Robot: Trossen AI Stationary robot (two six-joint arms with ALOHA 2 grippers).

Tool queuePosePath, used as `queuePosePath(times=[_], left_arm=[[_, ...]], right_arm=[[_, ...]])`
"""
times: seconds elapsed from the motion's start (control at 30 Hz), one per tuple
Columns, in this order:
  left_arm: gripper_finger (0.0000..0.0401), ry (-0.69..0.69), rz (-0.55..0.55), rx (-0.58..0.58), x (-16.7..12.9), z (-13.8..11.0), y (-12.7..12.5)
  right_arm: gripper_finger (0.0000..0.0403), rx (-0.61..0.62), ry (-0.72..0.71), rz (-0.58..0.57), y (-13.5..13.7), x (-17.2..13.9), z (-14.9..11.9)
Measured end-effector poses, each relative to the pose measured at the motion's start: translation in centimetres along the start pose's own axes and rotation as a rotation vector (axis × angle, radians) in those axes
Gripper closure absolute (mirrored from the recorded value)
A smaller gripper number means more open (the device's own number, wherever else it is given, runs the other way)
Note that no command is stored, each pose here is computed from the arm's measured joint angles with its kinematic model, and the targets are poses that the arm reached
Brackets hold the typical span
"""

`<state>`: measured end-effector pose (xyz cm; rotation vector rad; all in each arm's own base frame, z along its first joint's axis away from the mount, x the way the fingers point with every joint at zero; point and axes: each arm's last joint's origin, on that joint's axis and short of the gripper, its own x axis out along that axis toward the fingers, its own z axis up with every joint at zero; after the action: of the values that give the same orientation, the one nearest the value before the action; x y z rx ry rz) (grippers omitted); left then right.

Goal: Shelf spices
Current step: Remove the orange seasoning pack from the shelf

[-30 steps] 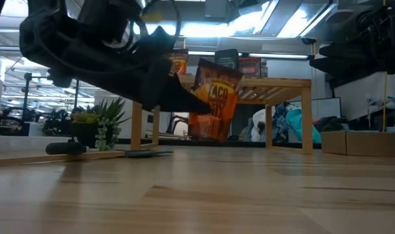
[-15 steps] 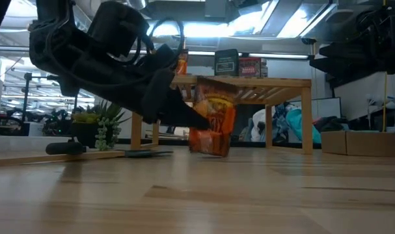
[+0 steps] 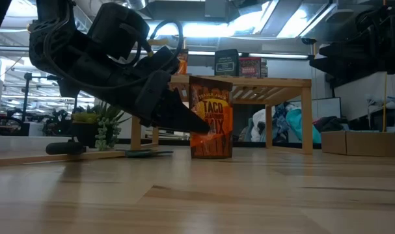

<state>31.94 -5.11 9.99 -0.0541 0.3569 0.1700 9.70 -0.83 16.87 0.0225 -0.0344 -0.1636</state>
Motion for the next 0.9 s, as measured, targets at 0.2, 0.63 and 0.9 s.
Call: queuePosePath(times=[0.2, 0.63, 0.9], left_arm=[[0.0213, -0.004, 0.003, -0.002, 0.1, 0.1, 0.0], [0.0179, -0.058, 0.040, -0.004, 1.0, 1.8, 0.5], [0.0179, -0.071, 0.040, 0.015, 0.9, 2.9, 0.5]], right_arm=[[0.0126, 0.000, 0.000, 0.000, 0.0, 0.0, 0.0], [0.0126, 0.000, 0.000, 0.000, 0.0, 0.0, 0.0], [0.0126, 0.000, 0.005, 0.046, 0.1, 0.0, 0.0]])
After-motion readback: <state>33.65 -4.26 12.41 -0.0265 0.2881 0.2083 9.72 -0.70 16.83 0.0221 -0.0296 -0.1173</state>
